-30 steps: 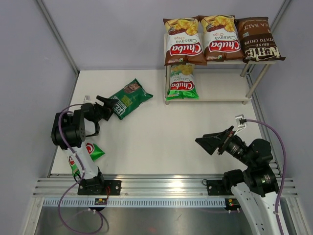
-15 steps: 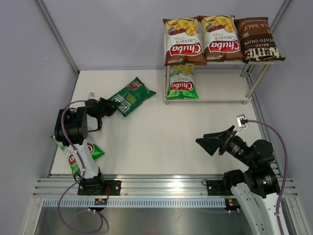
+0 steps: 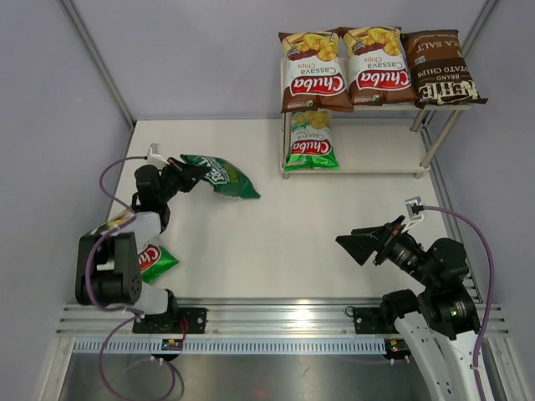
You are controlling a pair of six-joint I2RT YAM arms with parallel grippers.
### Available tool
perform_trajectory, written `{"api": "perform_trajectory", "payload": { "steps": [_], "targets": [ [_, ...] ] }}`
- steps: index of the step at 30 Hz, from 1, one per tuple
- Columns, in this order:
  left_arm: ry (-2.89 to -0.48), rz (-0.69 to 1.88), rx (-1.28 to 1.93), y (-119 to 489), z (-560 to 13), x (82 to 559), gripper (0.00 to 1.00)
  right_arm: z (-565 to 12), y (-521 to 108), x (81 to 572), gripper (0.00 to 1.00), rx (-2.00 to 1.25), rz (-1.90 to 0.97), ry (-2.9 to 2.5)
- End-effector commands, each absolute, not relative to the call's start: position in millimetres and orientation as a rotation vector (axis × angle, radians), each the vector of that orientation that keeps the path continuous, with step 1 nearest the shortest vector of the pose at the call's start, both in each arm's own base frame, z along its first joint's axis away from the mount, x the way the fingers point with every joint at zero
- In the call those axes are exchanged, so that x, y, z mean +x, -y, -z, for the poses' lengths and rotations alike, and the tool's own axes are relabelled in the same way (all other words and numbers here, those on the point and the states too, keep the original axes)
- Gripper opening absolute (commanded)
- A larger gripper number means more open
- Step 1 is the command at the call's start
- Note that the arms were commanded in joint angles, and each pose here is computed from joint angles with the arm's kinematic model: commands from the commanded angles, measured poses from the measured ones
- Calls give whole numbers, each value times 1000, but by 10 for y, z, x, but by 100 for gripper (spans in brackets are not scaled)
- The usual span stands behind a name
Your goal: Place and organize the chips bags onto the shelf
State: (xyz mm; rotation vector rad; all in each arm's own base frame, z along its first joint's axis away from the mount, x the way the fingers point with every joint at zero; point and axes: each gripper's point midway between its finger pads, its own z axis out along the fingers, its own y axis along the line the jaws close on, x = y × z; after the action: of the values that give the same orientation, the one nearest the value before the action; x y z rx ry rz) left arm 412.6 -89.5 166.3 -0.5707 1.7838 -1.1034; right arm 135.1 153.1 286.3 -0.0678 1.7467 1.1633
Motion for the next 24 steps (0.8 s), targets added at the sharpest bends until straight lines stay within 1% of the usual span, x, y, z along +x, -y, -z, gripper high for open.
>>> {"api": "perform_trajectory", "payload": {
  "steps": [1, 3, 4, 5, 6, 7, 9, 10, 12, 13, 16, 19, 24],
  "targets": [
    [-1874, 1153, -395, 1170, -1920, 3689, 0, -2899, -1480, 1404, 98, -64, -1109, -1734],
    [-1895, 1082, -280, 1209, -2072, 3537, 0, -2797, -1501, 1462, 98, -58, -1109, -1784],
    [-1938, 1068, -250, 1260, -2134, 3337, 0, -2780, -1517, 1472, 98, -64, -1115, -1792],
    [-1957, 1032, -143, 1313, -2161, 3233, 0, -2735, -1544, 1490, 98, -70, -1129, -1814],
    [-1932, 1021, -58, 1357, -2385, 3189, 0, -2717, -1559, 1495, 98, -78, -1136, -1822],
    [-2020, 1068, 6, 1488, -2330, 2944, 0, -2716, -1571, 1501, 98, -93, -1138, -1819],
    [-1992, 1051, 174, 1607, -2567, 2754, 0, -2709, -1613, 1470, 99, -145, -1158, -1816],
    [-2014, 1079, 277, 1768, -2584, 2550, 0, -2747, -1641, 1459, 98, -173, -1177, -1791],
    [-2017, 1095, 402, 1923, -2646, 2349, 0, -2818, -1714, 1377, 99, -243, -1238, -1760],
    [-2026, 1093, 510, 2028, -2688, 2173, 0, -2903, -1746, 1351, 98, -286, -1258, -1725],
    [-2070, 1063, 667, 2123, -2653, 1894, 0, -2992, -1838, 1186, 99, -433, -1333, -1709],
    [-2040, 1047, 838, 2149, -2705, 1665, 0, -3175, -1893, 1099, 98, -533, -1372, -1695],
    [-1947, 1032, 1088, 2322, -2726, 1230, 0, -3248, -2036, 1113, 96, -626, -1429, -1733]
  ]
}}
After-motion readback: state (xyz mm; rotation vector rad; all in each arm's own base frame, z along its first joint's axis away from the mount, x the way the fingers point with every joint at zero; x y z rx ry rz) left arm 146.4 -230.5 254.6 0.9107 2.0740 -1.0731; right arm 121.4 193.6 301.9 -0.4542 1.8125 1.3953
